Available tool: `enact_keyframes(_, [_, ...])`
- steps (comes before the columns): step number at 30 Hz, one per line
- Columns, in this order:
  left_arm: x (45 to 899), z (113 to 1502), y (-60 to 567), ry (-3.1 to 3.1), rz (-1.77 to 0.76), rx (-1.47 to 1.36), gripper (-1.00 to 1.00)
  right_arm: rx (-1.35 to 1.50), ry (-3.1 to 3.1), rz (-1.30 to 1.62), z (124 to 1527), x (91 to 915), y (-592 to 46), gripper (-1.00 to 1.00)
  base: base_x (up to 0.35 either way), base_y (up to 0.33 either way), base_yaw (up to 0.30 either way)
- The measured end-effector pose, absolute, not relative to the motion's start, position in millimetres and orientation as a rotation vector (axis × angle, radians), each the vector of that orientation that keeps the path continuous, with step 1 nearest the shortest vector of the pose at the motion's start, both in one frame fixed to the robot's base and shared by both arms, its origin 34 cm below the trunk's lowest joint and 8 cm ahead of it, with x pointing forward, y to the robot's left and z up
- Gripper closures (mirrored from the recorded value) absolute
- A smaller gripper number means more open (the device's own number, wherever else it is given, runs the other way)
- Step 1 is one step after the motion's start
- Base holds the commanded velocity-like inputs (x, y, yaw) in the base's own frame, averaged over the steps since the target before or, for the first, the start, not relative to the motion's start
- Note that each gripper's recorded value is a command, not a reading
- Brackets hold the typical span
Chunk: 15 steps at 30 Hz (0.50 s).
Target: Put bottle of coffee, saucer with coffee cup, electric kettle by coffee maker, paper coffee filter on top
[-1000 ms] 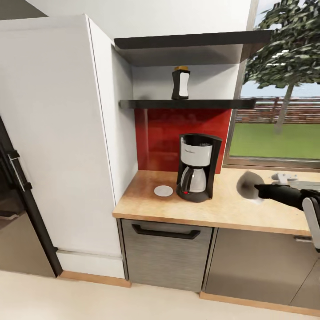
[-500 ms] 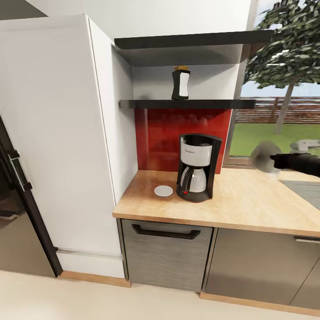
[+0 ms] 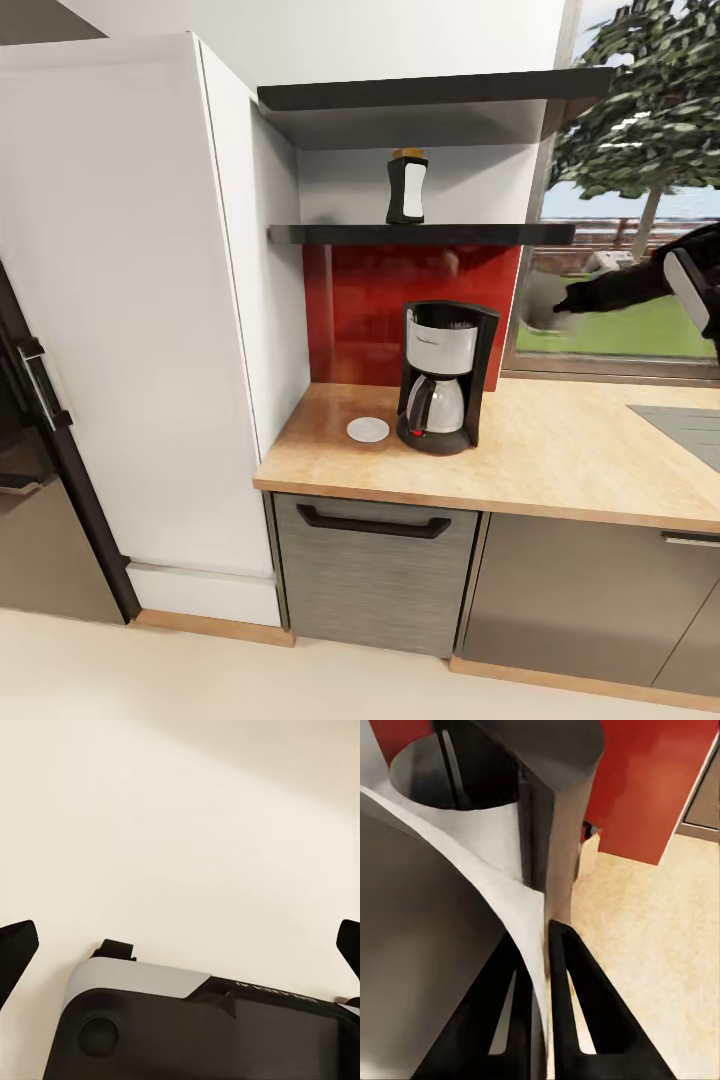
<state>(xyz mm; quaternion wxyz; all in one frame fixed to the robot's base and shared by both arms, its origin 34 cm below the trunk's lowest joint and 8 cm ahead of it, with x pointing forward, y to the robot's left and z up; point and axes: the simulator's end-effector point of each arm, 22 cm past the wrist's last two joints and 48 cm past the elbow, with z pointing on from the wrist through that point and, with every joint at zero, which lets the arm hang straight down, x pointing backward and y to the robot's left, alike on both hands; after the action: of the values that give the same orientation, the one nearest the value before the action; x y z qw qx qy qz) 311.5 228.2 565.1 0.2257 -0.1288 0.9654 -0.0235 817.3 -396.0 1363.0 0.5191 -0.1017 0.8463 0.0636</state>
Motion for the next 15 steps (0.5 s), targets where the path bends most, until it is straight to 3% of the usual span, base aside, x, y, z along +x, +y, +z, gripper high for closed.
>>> enact_keyframes(3, [311, 565, 228, 2.663, -0.065, -0.355, -1.0, -0.244, 2.071, 0.235, 1382, 828, -359, 1.0, 0.0, 0.0, 0.0])
enact_keyframes(5, [311, 565, 228, 2.664, -0.065, -0.355, -1.0, -0.279, 2.199, 0.131, 1367, 837, -328, 1.0, 0.0, 0.0, 0.0])
enact_keyframes(11, [311, 565, 228, 2.664, -0.065, -0.356, -1.0, -0.313, 2.282, 0.058, 1346, 838, -309, 1.0, 0.0, 0.0, 0.0])
enact_keyframes(15, [311, 565, 228, 2.663, -0.065, -0.357, -1.0, -0.303, 2.317, 0.06, 1334, 836, -309, 1.0, 0.13, 0.0, 0.0])
